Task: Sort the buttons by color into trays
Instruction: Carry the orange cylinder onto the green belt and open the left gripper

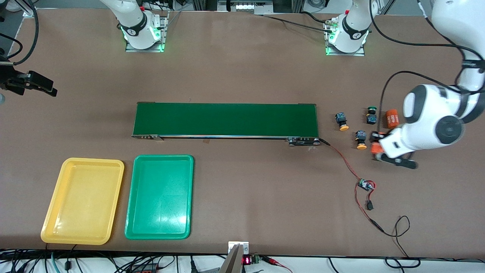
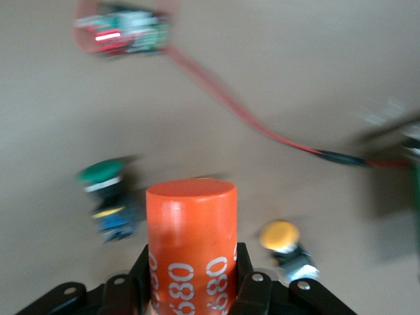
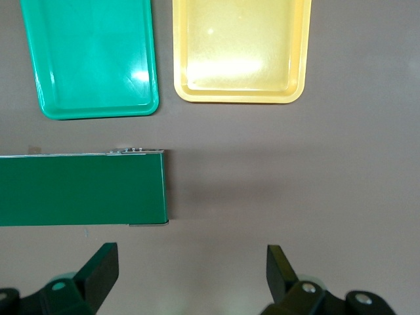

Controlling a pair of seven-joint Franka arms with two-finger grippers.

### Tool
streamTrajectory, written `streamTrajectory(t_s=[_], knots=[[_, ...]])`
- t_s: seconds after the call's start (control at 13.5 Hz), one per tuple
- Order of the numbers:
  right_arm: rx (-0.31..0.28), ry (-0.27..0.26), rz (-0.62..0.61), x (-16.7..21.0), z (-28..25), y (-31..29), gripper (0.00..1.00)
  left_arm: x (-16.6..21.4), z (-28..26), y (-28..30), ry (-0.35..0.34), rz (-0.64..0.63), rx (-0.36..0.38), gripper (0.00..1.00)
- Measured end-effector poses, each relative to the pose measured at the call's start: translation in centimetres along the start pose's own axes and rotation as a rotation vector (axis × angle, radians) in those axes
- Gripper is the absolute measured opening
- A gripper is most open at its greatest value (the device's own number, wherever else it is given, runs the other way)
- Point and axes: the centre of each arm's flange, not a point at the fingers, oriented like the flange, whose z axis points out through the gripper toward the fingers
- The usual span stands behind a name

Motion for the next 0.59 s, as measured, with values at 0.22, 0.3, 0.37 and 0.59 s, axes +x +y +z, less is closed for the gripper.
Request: streamTrajectory(t_s=[0.22,0.3,0.37,0.59], knots=[[0.000,-0.001,0.002,0.0,0.1,0.1,1.00,2.2,0.9,6.7,-0.008,0.377,-0.030,0.51],[0.000,-0.001,0.003,0.0,0.1,0.2,1.00,2.7,1.1,8.4,-0.005,0.481,-0.038,0.51],[0.000,-0.001,0.004,0.0,0.0,0.2,1.00,3.1,1.1,10.4,-0.001,0.582,-0.046,0.51],[0.001,-0.001,0.010,0.0,0.1,0.5,1.00,3.8,1.1,17.7,0.001,0.834,-0.052,0.51]])
